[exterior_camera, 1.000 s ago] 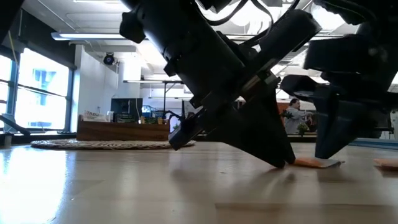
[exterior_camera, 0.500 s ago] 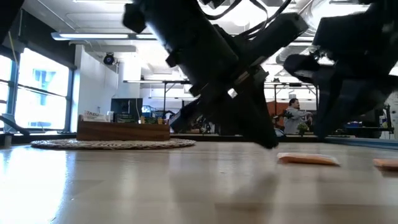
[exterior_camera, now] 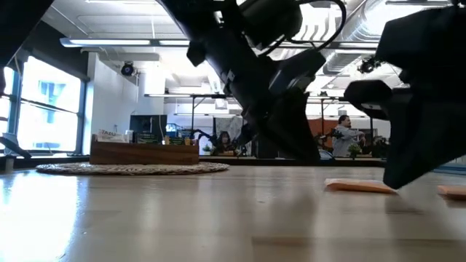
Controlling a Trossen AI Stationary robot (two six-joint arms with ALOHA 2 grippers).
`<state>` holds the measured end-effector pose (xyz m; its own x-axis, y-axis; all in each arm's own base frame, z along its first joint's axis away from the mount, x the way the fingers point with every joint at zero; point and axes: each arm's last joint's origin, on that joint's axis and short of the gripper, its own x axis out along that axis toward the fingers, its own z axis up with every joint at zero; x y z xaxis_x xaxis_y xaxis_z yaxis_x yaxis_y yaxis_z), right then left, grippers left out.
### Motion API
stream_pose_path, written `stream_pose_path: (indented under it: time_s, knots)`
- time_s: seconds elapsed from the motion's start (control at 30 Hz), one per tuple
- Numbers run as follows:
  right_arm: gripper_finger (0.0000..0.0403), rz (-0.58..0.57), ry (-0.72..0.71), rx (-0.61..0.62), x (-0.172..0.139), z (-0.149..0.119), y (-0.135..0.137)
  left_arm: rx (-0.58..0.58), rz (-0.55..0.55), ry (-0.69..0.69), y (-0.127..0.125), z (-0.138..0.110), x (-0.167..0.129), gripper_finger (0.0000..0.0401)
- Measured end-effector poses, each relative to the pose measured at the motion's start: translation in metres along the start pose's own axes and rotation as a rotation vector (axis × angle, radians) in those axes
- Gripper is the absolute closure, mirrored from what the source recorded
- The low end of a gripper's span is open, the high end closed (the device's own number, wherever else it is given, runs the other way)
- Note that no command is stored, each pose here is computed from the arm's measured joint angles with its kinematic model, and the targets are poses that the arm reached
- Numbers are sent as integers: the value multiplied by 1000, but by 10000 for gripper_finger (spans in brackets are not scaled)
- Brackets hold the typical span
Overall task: Pick & Place Tea
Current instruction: Put the orange tea bag into the left section of the wooden organizer
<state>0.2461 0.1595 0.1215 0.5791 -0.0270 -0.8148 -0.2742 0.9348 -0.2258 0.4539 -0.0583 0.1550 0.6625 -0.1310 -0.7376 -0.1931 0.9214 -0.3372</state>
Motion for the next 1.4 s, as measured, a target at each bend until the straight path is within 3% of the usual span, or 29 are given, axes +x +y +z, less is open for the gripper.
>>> stream_pose_path:
  time_s: [0.17, 0.33, 0.43, 0.87, 1.17, 1.4]
  knots:
    - [402, 8, 47, 8, 4, -7, -2, 121, 16, -42, 17, 12, -1, 278]
    - [402, -1, 76, -21, 8, -18, -7, 160, -59, -105, 25, 24, -3, 231]
    - [401, -5, 90, -60, 9, -21, -9, 156, -62, -119, 34, 21, 15, 216]
    - [401, -10, 93, -97, 11, -24, -11, -53, -227, -25, 37, 16, 22, 212]
    - [402, -22, 81, -115, 12, -24, -11, -118, -221, 0, 40, 11, 27, 212]
    - [402, 0, 81, -80, 12, -24, -10, -142, -141, -66, 38, 21, 18, 213]
